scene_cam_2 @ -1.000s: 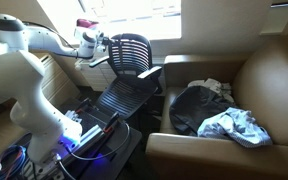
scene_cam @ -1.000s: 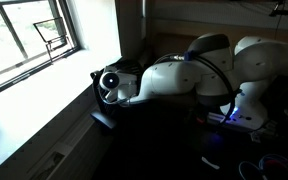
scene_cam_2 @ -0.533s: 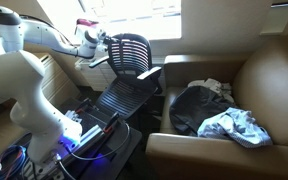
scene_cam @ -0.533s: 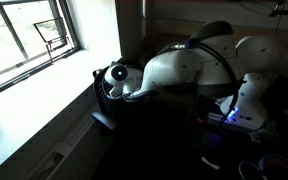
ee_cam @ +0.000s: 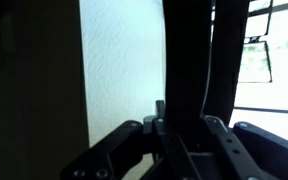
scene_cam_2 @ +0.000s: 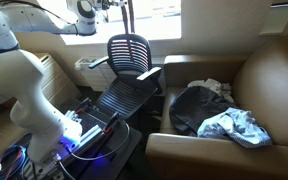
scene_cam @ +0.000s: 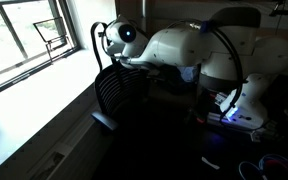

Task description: Put the belt on the black chair on the brown chair

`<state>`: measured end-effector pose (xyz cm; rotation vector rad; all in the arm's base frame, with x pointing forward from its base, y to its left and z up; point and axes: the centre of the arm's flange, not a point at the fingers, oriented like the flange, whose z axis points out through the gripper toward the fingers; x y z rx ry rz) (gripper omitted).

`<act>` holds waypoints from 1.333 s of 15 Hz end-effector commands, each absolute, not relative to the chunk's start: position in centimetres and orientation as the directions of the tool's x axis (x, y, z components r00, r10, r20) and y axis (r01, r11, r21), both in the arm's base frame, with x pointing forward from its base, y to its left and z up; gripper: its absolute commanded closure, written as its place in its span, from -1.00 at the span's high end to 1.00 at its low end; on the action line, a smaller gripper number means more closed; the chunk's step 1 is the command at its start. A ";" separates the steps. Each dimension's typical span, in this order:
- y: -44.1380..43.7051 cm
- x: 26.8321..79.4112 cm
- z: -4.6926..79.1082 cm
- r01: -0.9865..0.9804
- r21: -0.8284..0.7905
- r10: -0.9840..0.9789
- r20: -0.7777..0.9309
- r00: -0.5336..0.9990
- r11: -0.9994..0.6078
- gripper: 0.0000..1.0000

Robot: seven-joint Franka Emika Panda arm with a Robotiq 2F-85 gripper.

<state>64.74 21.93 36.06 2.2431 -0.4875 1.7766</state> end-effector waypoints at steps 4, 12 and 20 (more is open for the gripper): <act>7.6 59.2 48.3 -0.662 -0.154 -0.176 0.984 -0.034 -0.733 -0.89; 1.4 59.2 47.8 -0.789 -0.211 -0.156 0.977 -0.148 -0.577 -0.89; -23.1 56.7 44.5 -0.917 -0.349 -0.096 0.937 -0.336 -0.192 -0.89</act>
